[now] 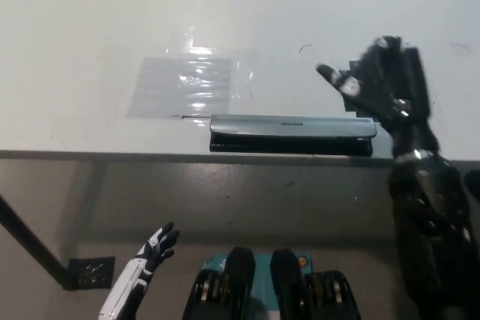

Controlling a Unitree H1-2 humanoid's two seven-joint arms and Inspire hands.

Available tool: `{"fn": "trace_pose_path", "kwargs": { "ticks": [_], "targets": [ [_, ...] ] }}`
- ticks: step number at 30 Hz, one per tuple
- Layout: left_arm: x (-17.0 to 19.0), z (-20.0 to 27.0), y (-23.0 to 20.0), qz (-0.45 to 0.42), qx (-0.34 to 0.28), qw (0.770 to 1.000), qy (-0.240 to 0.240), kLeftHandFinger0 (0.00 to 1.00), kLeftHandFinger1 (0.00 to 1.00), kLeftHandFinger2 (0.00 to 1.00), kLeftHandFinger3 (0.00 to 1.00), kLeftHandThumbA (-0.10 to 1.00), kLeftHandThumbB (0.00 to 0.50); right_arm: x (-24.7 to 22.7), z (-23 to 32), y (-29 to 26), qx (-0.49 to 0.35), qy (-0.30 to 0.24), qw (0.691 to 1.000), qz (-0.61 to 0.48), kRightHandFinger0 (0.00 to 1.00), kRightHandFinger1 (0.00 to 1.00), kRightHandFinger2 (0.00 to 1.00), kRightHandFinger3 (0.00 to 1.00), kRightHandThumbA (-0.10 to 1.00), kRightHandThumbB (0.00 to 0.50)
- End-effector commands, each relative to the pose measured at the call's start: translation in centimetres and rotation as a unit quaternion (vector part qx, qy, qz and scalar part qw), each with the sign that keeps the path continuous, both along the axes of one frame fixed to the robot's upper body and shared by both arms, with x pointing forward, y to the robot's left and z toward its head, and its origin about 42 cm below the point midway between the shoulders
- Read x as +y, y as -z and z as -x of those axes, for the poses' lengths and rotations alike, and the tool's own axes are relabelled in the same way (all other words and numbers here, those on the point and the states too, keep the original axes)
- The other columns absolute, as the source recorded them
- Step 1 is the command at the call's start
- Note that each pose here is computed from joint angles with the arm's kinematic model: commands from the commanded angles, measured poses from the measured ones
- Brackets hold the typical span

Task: The paper pin puncher is placed at the center of the table and close to the robot and the robot uses its right fist to press on the paper pin puncher

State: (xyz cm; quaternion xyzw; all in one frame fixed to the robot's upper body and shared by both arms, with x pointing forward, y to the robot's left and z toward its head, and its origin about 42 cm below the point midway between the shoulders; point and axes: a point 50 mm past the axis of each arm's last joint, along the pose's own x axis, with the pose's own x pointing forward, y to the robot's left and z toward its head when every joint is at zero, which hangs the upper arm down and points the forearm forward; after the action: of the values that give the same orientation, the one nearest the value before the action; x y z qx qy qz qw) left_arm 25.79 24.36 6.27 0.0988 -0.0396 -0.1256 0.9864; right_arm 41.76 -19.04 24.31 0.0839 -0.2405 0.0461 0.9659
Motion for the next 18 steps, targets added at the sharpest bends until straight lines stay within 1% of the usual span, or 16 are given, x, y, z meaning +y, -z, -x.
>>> {"fn": "trace_pose_path", "kwargs": {
  "ticks": [1, 3, 4, 5, 6, 7, 8, 9, 10, 11, 12, 13, 15, 16, 17, 18],
  "targets": [
    [0.7, -2.6, -3.5, -0.005, -0.068, 0.998, 0.0, 1.0, 1.0, 1.0, 1.0, 1.0, 0.293, -4.6, 17.3, -8.6, -0.156, -0.023, 0.987, 0.023, 0.0, 0.0, 0.0, 0.0, 1.0, 0.162],
    [0.7, -2.7, -3.7, -0.006, -0.07, 0.998, -0.001, 1.0, 1.0, 1.0, 1.0, 1.0, 0.295, -4.9, 18.7, -6.2, -0.127, -0.024, 0.991, 0.02, 0.0, 0.0, 0.0, 0.0, 1.0, 0.14],
    [0.7, -2.9, -3.9, -0.001, -0.072, 0.997, 0.001, 1.0, 1.0, 1.0, 1.0, 1.0, 0.301, -5.1, 19.1, -4.5, -0.111, -0.028, 0.993, 0.015, 0.0, 0.0, 0.0, 0.0, 1.0, 0.14],
    [0.7, -3.1, -4.1, 0.001, -0.072, 0.997, 0.002, 1.0, 1.0, 1.0, 1.0, 1.0, 0.307, -5.2, 19.3, -2.5, -0.097, -0.023, 0.995, 0.008, 0.07, 0.08, 0.1, 0.12, 1.0, 0.129],
    [0.8, -3.2, -4.2, 0.001, -0.073, 0.997, 0.002, 1.0, 1.0, 1.0, 1.0, 1.0, 0.307, -5.2, 19.4, -1.8, -0.097, -0.014, 0.995, 0.013, 0.08, 0.07, 0.06, 0.12, 1.0, 0.125],
    [0.8, -3.2, -4.2, -0.003, -0.075, 0.997, 0.002, 1.0, 1.0, 1.0, 1.0, 1.0, 0.298, -5.4, 19.6, -0.2, -0.089, -0.012, 0.996, 0.015, 0.24, 0.23, 0.24, 0.33, 1.0, 0.123],
    [0.8, -3.3, -4.3, -0.004, -0.077, 0.997, 0.001, 1.0, 1.0, 1.0, 1.0, 1.0, 0.289, -5.6, 19.9, 1.4, -0.063, -0.006, 0.998, 0.027, 0.54, 0.55, 0.65, 0.69, 1.0, 0.177],
    [0.9, -3.4, -4.3, -0.004, -0.078, 0.997, 0.001, 1.0, 1.0, 1.0, 1.0, 1.0, 0.28, -5.6, 20.0, 2.1, -0.05, -0.001, 0.998, 0.034, 0.72, 0.74, 0.89, 0.89, 1.0, 0.215],
    [1.0, -3.5, -4.4, -0.003, -0.078, 0.997, 0.002, 1.0, 1.0, 1.0, 1.0, 1.0, 0.279, -5.6, 20.2, 2.9, -0.034, 0.003, 0.998, 0.044, 0.81, 0.83, 1.0, 0.98, 1.0, 0.222],
    [0.9, -3.5, -4.4, -0.002, -0.079, 0.997, 0.002, 1.0, 1.0, 1.0, 1.0, 1.0, 0.278, -5.5, 20.5, 4.3, -0.013, 0.004, 0.998, 0.068, 1.0, 1.0, 1.0, 1.0, 1.0, 0.281],
    [0.8, -3.9, -4.6, -0.001, -0.082, 0.997, 0.004, 1.0, 1.0, 1.0, 1.0, 1.0, 0.271, -5.4, 20.6, 5.4, 0.005, -0.002, 0.997, 0.073, 1.0, 1.0, 1.0, 1.0, 1.0, 0.304],
    [0.7, -3.9, -4.6, 0.0, -0.083, 0.997, 0.002, 1.0, 1.0, 1.0, 1.0, 1.0, 0.28, -5.3, 20.9, 6.8, 0.035, -0.011, 0.997, 0.075, 1.0, 1.0, 1.0, 1.0, 1.0, 0.344],
    [0.7, -3.7, -4.6, 0.0, -0.082, 0.997, 0.004, 1.0, 1.0, 1.0, 1.0, 1.0, 0.29, -5.1, 21.1, 8.4, 0.046, -0.024, 0.994, 0.097, 1.0, 1.0, 1.0, 1.0, 1.0, 0.31],
    [0.7, -3.8, -4.6, 0.004, -0.082, 0.997, 0.006, 1.0, 1.0, 1.0, 1.0, 1.0, 0.282, -5.0, 20.9, 9.0, 0.057, -0.025, 0.994, 0.094, 1.0, 1.0, 1.0, 1.0, 1.0, 0.323],
    [0.7, -3.5, -4.5, 0.001, -0.079, 0.997, 0.002, 1.0, 1.0, 1.0, 1.0, 1.0, 0.295, -4.4, 20.8, 10.2, 0.078, -0.027, 0.992, 0.097, 1.0, 1.0, 1.0, 1.0, 1.0, 0.298],
    [0.6, -3.4, -4.5, 0.0, -0.08, 0.997, 0.001, 1.0, 1.0, 1.0, 1.0, 1.0, 0.288, -3.9, 20.7, 11.4, 0.101, -0.019, 0.989, 0.103, 1.0, 1.0, 1.0, 1.0, 1.0, 0.311]
  ]
}}
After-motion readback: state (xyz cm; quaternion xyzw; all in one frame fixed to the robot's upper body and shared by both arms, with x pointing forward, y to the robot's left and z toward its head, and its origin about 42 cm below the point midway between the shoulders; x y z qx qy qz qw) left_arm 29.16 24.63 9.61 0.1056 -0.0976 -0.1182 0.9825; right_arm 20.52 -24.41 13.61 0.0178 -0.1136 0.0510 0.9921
